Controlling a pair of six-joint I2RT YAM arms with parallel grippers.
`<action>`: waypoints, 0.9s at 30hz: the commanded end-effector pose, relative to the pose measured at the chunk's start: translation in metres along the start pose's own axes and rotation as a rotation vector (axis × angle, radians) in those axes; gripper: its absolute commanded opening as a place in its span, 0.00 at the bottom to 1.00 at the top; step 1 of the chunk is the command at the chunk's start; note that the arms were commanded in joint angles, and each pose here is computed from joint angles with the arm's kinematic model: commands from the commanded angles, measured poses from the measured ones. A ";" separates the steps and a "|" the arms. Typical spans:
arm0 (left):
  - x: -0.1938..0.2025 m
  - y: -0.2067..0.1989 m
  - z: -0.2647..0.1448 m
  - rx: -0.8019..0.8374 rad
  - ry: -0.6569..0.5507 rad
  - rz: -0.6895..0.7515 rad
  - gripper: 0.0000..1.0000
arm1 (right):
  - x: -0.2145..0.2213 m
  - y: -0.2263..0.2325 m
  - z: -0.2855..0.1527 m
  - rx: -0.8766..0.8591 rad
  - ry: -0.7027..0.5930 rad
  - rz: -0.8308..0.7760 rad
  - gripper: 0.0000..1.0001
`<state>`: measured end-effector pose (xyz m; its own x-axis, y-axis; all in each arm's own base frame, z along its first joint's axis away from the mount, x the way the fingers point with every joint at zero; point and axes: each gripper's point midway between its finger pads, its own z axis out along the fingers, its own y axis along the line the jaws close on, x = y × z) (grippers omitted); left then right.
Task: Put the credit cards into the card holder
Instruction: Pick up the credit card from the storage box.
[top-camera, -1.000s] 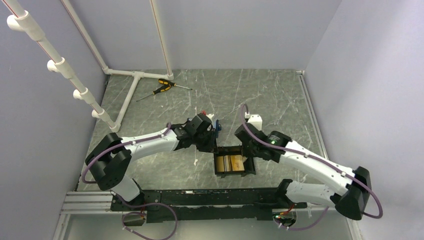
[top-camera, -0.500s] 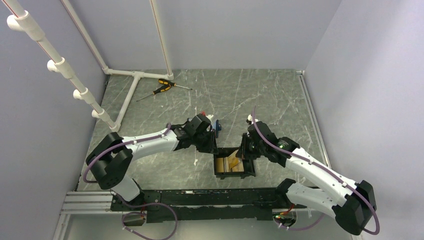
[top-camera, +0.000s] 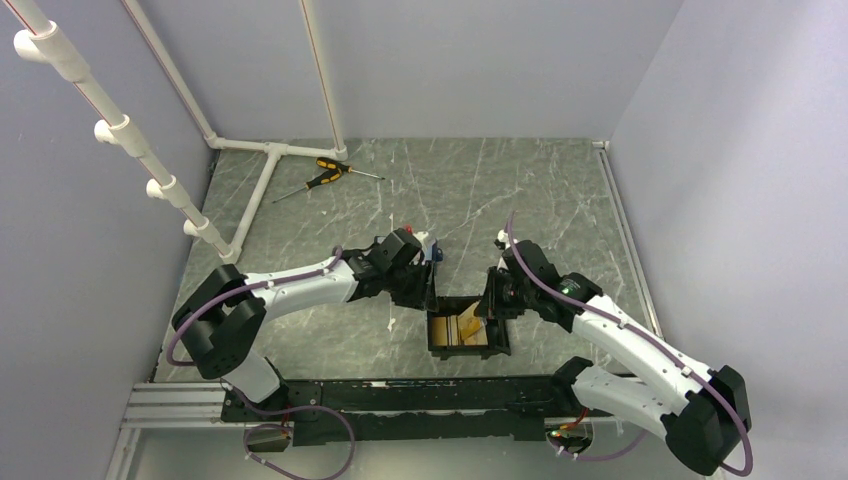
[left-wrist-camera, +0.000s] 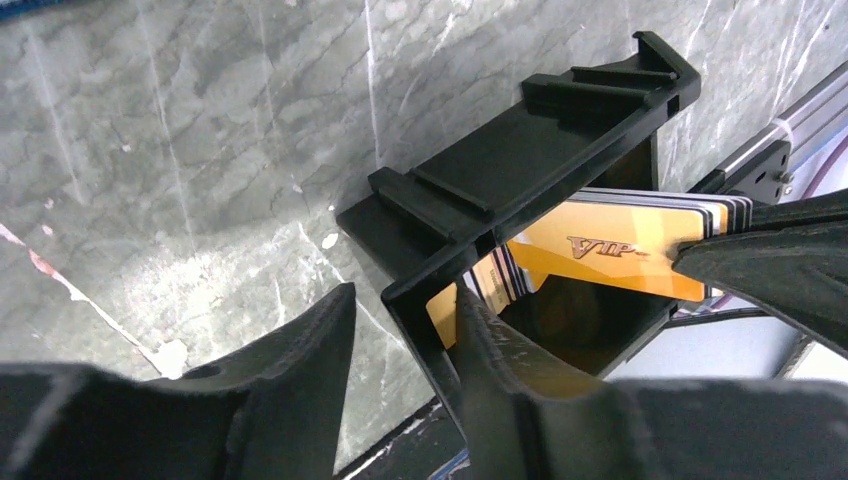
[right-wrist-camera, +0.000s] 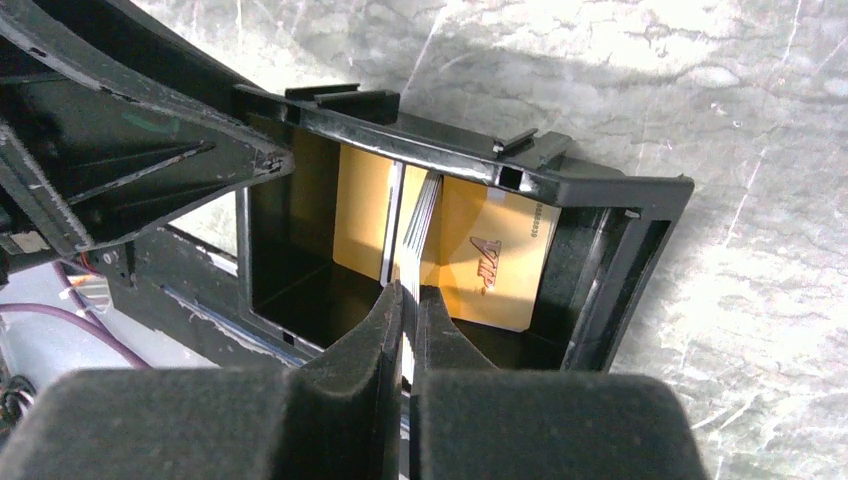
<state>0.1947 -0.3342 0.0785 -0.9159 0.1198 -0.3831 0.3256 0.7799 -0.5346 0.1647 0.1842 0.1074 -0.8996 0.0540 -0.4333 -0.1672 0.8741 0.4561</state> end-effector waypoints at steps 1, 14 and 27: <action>-0.007 -0.005 -0.015 0.021 -0.020 0.060 0.52 | -0.010 0.012 -0.012 -0.039 -0.010 -0.026 0.00; -0.057 -0.034 -0.077 0.175 -0.296 0.291 0.99 | -0.021 0.028 -0.021 -0.145 0.015 0.017 0.00; -0.039 -0.086 -0.056 0.308 -0.328 0.848 0.99 | -0.036 0.042 -0.031 -0.298 -0.001 0.084 0.00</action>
<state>0.1810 -0.3502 0.1742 -0.3979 0.3303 -0.8559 0.8815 0.3964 -0.2568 0.1700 0.1928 0.1387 -0.9347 0.1089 -0.3382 -0.1437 0.7548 0.6400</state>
